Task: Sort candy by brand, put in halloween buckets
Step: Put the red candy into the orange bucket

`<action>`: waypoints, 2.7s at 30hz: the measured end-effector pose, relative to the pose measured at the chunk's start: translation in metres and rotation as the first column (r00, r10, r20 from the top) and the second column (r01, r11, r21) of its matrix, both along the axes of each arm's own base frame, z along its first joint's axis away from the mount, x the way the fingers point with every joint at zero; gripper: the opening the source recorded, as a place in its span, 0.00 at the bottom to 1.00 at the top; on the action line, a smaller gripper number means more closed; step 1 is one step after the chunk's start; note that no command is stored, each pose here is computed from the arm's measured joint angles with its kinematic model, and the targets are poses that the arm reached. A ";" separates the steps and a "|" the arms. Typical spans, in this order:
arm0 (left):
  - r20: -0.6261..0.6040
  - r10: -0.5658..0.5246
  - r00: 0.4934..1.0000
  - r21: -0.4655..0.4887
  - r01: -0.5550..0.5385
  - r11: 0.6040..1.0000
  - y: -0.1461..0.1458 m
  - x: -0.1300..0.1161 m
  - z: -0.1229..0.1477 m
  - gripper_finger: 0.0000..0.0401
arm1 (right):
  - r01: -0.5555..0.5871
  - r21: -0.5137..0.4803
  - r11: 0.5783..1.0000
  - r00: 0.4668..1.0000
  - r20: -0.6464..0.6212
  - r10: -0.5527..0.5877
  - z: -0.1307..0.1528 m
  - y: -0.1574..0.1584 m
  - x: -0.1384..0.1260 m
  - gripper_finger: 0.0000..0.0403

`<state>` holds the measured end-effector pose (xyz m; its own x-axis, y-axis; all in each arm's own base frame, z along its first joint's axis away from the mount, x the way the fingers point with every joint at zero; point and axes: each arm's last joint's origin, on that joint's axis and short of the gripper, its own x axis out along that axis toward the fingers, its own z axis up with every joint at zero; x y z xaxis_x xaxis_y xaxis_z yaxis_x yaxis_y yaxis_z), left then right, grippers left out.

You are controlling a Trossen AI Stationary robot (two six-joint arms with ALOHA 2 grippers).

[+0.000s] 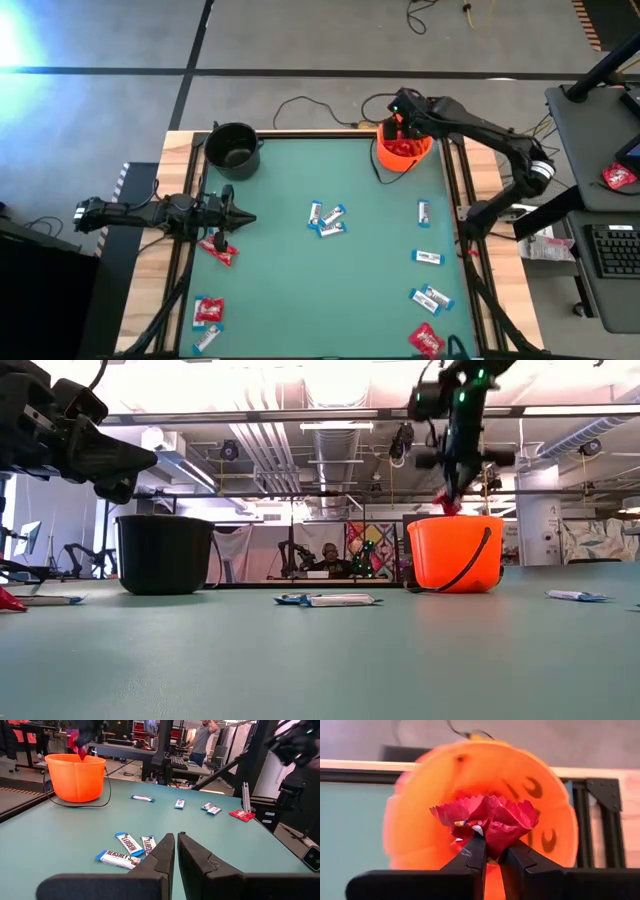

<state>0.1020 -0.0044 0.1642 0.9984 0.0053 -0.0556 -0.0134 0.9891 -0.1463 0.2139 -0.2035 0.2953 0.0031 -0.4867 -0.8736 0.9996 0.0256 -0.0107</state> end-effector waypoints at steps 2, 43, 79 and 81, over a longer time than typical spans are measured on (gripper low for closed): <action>0.000 0.000 1.000 0.000 0.000 1.000 0.000 0.000 0.000 0.02 | 0.033 0.045 0.998 0.999 -0.028 -0.032 -0.014 -0.013 -0.003 0.07; 0.000 0.000 1.000 0.000 0.000 1.000 0.000 0.000 0.000 0.02 | -0.686 0.238 0.688 0.726 0.292 0.623 0.018 0.272 0.034 0.43; 0.000 0.000 1.000 0.000 0.000 1.000 0.000 0.000 0.000 0.02 | -0.172 0.975 0.144 0.692 0.016 0.722 -0.190 0.451 0.050 0.68; -0.001 0.000 1.000 0.000 0.000 1.000 0.000 0.000 0.000 0.02 | -0.190 0.976 0.110 0.678 0.050 0.733 -0.197 0.455 0.050 0.66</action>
<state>0.1021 -0.0045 0.1641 0.9984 0.0051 -0.0565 -0.0133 0.9892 -0.1463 0.2643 0.2516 0.0986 -0.5253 0.5353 -0.6614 0.6656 0.7428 0.0725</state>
